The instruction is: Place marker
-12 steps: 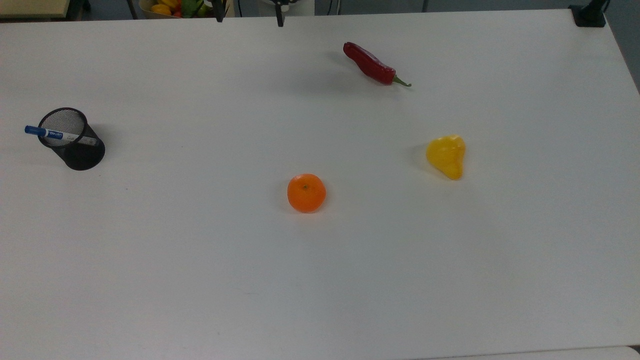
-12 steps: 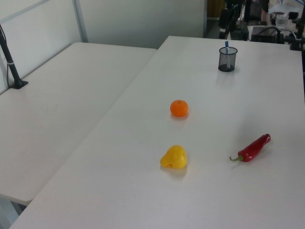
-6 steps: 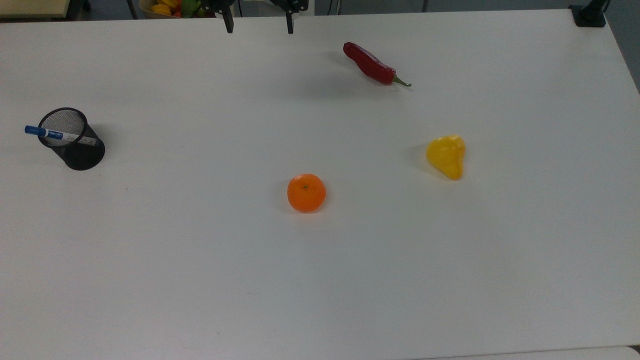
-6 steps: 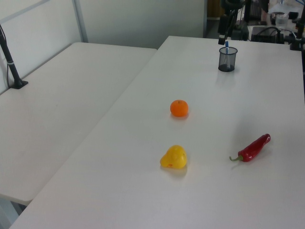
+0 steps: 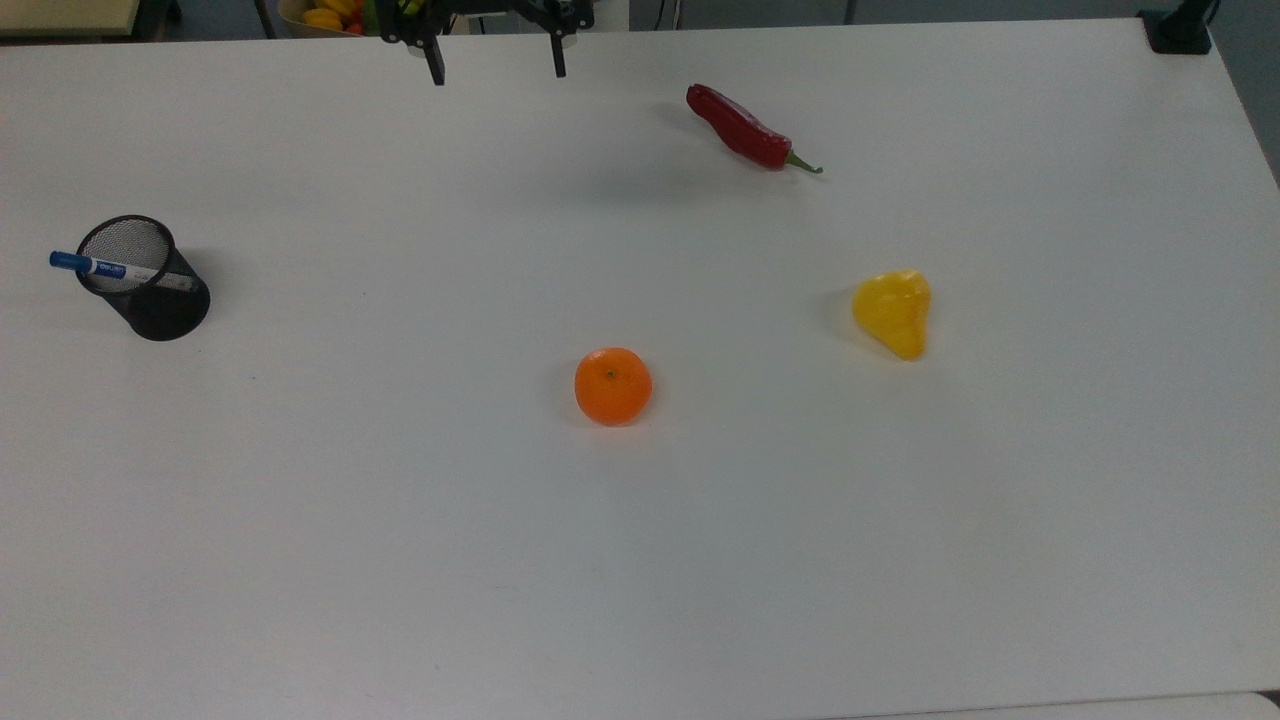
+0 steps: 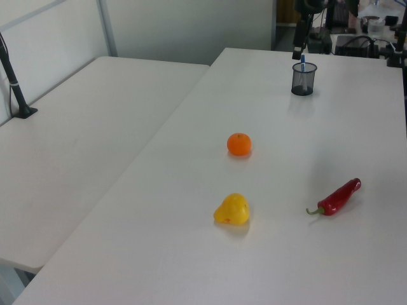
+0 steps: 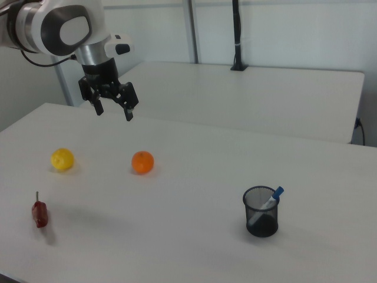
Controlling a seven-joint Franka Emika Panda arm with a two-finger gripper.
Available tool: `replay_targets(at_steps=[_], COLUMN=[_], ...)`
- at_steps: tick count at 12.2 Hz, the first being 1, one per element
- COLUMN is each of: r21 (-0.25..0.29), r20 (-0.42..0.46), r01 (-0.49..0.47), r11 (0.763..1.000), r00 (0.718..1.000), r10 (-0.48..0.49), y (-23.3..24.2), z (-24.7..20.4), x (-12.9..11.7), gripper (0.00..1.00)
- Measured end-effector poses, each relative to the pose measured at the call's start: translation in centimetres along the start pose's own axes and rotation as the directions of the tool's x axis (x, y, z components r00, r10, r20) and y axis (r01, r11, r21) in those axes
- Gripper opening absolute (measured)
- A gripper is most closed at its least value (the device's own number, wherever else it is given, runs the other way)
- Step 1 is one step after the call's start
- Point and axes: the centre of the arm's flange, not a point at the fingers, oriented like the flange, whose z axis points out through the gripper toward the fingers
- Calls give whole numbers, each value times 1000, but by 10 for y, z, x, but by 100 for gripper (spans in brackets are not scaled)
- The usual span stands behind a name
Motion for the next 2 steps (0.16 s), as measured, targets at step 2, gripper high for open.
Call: replay_targets(at_steps=[2], r21=[1], r20=[3], r01=[10], r11=[1000], r00=[1000], r10=[-10], y=[-6], z=[1], x=[0], gripper=[100])
